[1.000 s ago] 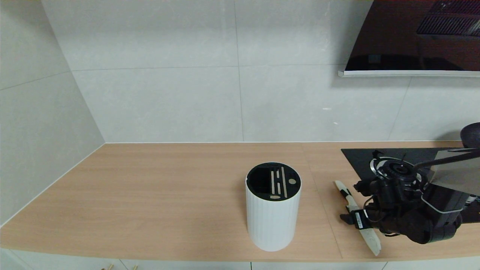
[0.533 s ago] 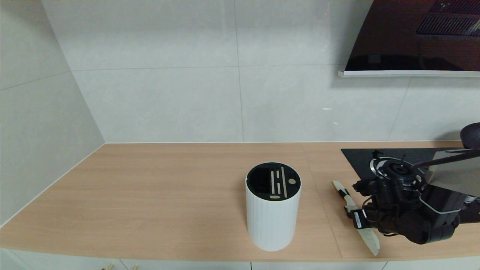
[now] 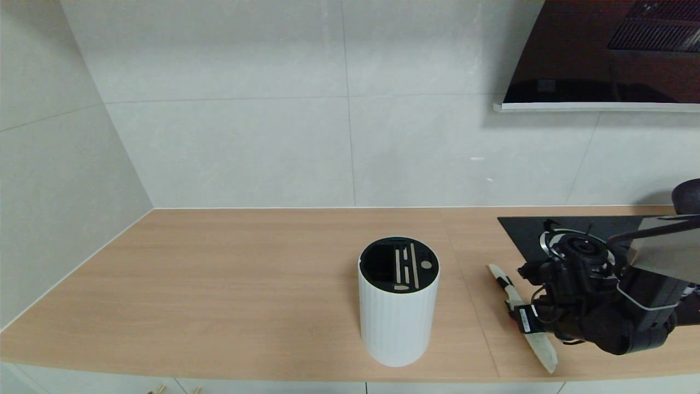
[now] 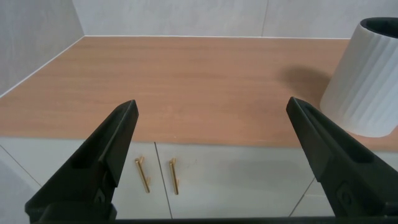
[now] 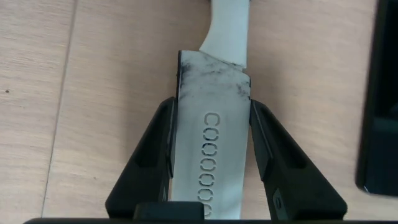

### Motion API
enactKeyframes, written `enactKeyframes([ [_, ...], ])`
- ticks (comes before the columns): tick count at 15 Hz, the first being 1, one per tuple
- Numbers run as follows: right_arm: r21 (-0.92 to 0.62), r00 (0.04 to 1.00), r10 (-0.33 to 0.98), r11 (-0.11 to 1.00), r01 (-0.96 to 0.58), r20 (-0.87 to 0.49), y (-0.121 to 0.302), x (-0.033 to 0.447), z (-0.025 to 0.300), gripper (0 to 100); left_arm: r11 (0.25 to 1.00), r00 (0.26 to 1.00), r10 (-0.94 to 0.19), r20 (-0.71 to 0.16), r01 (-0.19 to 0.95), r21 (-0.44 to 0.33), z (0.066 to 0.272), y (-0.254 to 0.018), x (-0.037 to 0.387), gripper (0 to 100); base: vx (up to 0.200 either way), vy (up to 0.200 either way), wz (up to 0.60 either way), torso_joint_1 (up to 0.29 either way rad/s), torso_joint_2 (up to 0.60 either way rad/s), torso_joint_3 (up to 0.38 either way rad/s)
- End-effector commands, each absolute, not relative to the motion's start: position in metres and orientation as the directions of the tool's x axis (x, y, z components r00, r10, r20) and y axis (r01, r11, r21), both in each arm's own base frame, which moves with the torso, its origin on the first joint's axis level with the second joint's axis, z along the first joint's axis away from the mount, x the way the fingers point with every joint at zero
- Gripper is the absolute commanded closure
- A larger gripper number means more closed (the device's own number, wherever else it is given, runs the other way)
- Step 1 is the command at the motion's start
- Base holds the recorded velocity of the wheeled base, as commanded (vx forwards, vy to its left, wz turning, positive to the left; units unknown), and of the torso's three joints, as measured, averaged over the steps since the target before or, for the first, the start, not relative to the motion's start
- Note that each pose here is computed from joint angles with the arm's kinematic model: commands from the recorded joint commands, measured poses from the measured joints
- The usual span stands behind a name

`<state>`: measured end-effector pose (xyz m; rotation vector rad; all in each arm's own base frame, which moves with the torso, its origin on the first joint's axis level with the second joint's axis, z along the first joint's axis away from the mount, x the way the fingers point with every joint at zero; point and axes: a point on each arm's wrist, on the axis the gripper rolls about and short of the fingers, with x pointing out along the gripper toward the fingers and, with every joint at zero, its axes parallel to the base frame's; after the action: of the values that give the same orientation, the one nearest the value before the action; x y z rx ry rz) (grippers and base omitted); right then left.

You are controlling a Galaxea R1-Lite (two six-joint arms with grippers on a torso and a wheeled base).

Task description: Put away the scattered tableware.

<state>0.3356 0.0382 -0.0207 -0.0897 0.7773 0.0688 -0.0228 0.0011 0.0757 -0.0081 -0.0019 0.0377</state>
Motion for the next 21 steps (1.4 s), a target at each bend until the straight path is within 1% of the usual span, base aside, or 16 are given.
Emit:
enactKeyframes([
  [1, -0.035, 0.786, 0.042, 0.996, -0.080, -0.617, 0.039, 0.331, 0.021, 100, 0.999, 0.999, 0.038, 0.003, -0.038, -0.008, 0.076, 0.001, -0.023, 0, 0.000, 0.000, 0.00, 0.000, 0.00, 0.000],
  [2, -0.029, 0.825, 0.047, 0.997, -0.076, -0.564, 0.038, 0.323, 0.046, 100, 0.999, 0.999, 0.038, 0.003, -0.038, -0.008, 0.076, 0.001, -0.023, 0, 0.000, 0.000, 0.00, 0.000, 0.00, 0.000],
  [4, -0.029, 0.871, 0.054, 0.997, -0.078, -0.488, 0.036, 0.311, 0.077, 100, 0.999, 0.999, 0.038, 0.012, -0.038, -0.008, 0.077, 0.001, -0.023, 0, 0.000, 0.000, 0.00, 0.000, 0.00, 0.000],
  [6, -0.028, 0.919, 0.067, 0.996, -0.084, -0.388, 0.037, 0.296, 0.115, 100, 1.000, 0.994, 0.021, 0.106, -0.021, -0.004, 0.097, 0.001, -0.028, 0, 0.000, 0.000, 0.00, 0.000, 0.00, 0.000],
  [7, -0.026, 0.932, 0.071, 0.996, -0.086, -0.355, 0.037, 0.291, 0.128, 100, 1.000, 0.991, -0.021, 0.132, 0.022, 0.000, 0.108, 0.000, -0.033, 0, 0.000, 0.000, 0.00, 0.000, 0.00, 0.000],
  [8, -0.025, 0.942, 0.083, 0.995, -0.096, -0.325, 0.039, 0.289, 0.142, 100, 0.995, 0.988, -0.101, 0.117, 0.100, 0.011, 0.120, -0.002, -0.036, 0, 0.000, 0.000, 0.00, 0.000, 0.00, 0.000],
  [9, -0.024, 0.948, 0.097, 0.994, -0.109, -0.302, 0.043, 0.290, 0.157, 100, 0.984, 0.982, -0.177, 0.069, 0.177, 0.012, 0.136, -0.004, -0.037, 0, 0.000, 0.000, 0.00, 0.000, 0.00, 0.000],
  [10, -0.024, 0.951, 0.106, 0.993, -0.118, -0.291, 0.046, 0.290, 0.169, 100, 0.974, 0.974, -0.225, 0.037, 0.225, 0.008, 0.151, -0.005, -0.036, 0, 0.000, 0.000, 0.00, 0.000, 0.00, 0.000],
  [11, -0.019, 0.954, 0.134, 0.989, -0.144, -0.266, 0.053, 0.291, 0.199, 100, 0.951, 0.951, -0.309, -0.029, 0.309, -0.009, 0.194, -0.007, -0.018, 0, 0.000, 0.000, 0.00, 0.000, 0.00, 0.000],
  [12, -0.019, 0.954, 0.140, 0.988, -0.150, -0.265, 0.055, 0.291, 0.202, 100, 0.948, 0.947, -0.318, -0.038, 0.318, -0.012, 0.199, -0.007, -0.014, 0, 0.000, 0.000, 0.00, 0.000, 0.00, 0.000],
  [13, -0.014, 0.954, 0.185, 0.981, -0.194, -0.235, 0.070, 0.291, 0.218, 100, 0.926, 0.920, -0.377, -0.105, 0.375, -0.039, 0.229, -0.008, 0.016, 0, 0.000, 0.000, 0.00, 0.000, 0.00, 0.000],
  [14, -0.015, 0.951, 0.217, 0.974, -0.225, -0.219, 0.081, 0.287, 0.223, 100, 0.909, 0.896, -0.418, -0.148, 0.413, -0.060, 0.245, -0.010, 0.040, 0, 0.000, 0.000, 0.00, 0.000, 0.00, 0.000],
  [15, -0.015, 0.946, 0.248, 0.966, -0.257, -0.211, 0.092, 0.280, 0.226, 100, 0.889, 0.867, -0.457, -0.200, 0.448, -0.091, 0.253, -0.011, 0.065, 0, 0.000, 0.000, 0.00, 0.000, 0.00, 0.000],
  [17, -0.023, 0.937, 0.295, 0.952, -0.304, -0.189, 0.115, 0.262, 0.232, 100, 0.838, 0.785, -0.544, -0.297, 0.524, -0.149, 0.249, -0.022, 0.111, 0, 0.000, 0.000, 0.00, 0.000, 0.00, 0.000],
  [19, -0.027, 0.921, 0.341, 0.936, -0.352, -0.189, 0.130, 0.245, 0.232, 100, 0.780, 0.711, -0.623, -0.326, 0.595, -0.193, 0.238, -0.043, 0.146, 0, 0.000, 0.000, 0.00, 0.000, 0.00, 0.000],
  [21, -0.015, 0.897, 0.398, 0.913, -0.408, -0.190, 0.144, 0.235, 0.231, 100, 0.719, 0.653, -0.695, -0.301, 0.616, -0.322, 0.232, -0.068, 0.172, 0, 0.000, 0.000, 0.00, 0.000, 0.00, 0.000],
])
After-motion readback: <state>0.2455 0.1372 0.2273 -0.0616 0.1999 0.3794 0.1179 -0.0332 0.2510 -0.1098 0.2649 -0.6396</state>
